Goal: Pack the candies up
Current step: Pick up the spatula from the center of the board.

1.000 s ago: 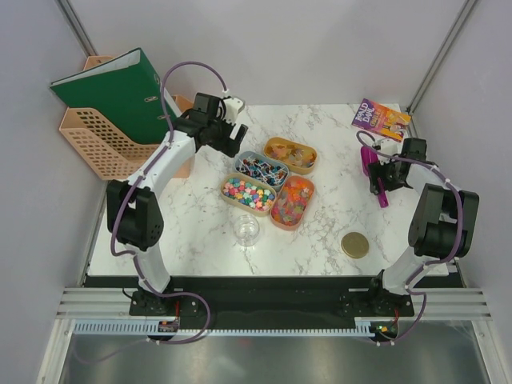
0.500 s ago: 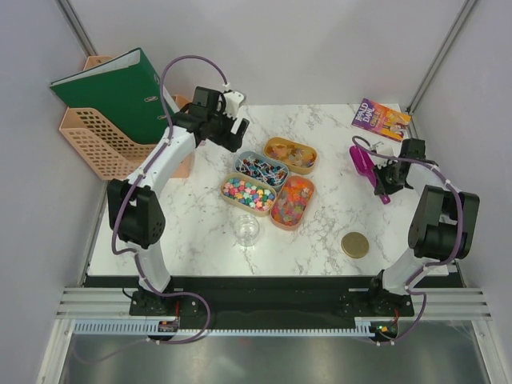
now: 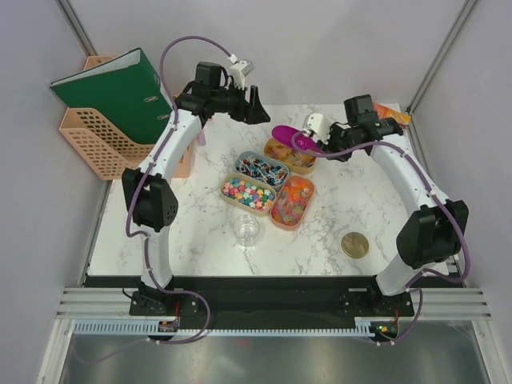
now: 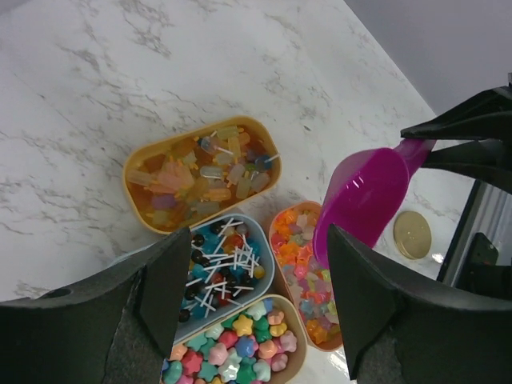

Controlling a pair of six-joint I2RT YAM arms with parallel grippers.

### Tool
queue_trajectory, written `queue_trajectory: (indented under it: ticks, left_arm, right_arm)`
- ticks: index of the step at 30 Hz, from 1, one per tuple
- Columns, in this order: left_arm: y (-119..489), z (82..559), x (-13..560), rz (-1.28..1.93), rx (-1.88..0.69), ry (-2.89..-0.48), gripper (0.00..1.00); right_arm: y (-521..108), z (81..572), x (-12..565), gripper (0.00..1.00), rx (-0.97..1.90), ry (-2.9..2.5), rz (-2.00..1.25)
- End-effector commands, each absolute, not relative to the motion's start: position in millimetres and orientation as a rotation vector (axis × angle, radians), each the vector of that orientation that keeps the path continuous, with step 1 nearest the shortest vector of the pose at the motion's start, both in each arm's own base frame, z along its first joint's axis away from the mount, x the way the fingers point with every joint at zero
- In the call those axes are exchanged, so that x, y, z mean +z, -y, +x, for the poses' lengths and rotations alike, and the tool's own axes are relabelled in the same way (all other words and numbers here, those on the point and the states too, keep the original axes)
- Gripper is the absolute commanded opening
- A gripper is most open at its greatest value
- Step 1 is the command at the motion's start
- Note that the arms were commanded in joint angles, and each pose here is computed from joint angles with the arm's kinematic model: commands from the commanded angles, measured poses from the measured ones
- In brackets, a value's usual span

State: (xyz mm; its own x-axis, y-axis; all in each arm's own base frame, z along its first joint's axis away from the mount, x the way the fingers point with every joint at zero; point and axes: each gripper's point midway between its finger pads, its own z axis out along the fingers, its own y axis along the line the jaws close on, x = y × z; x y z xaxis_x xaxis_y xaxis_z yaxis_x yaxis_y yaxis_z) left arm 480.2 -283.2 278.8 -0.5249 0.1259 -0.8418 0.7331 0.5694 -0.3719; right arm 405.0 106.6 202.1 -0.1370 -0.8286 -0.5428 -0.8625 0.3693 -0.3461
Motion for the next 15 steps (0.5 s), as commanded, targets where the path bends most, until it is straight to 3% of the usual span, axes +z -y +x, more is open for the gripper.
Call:
queue_trajectory:
  ticks: [1,15]
  left_arm:
    - [298.5,468.8,278.6,0.657,-1.106,-2.012,0.75]
    - [301.4,452.9,272.3,0.678,-1.166,-2.031,0.68]
  right_arm:
    - [-122.3,396.4,209.6,0.0,0.099,-1.946,-1.519]
    - [-143.5,415.8,217.9,0.0,0.091,-1.926,-1.458]
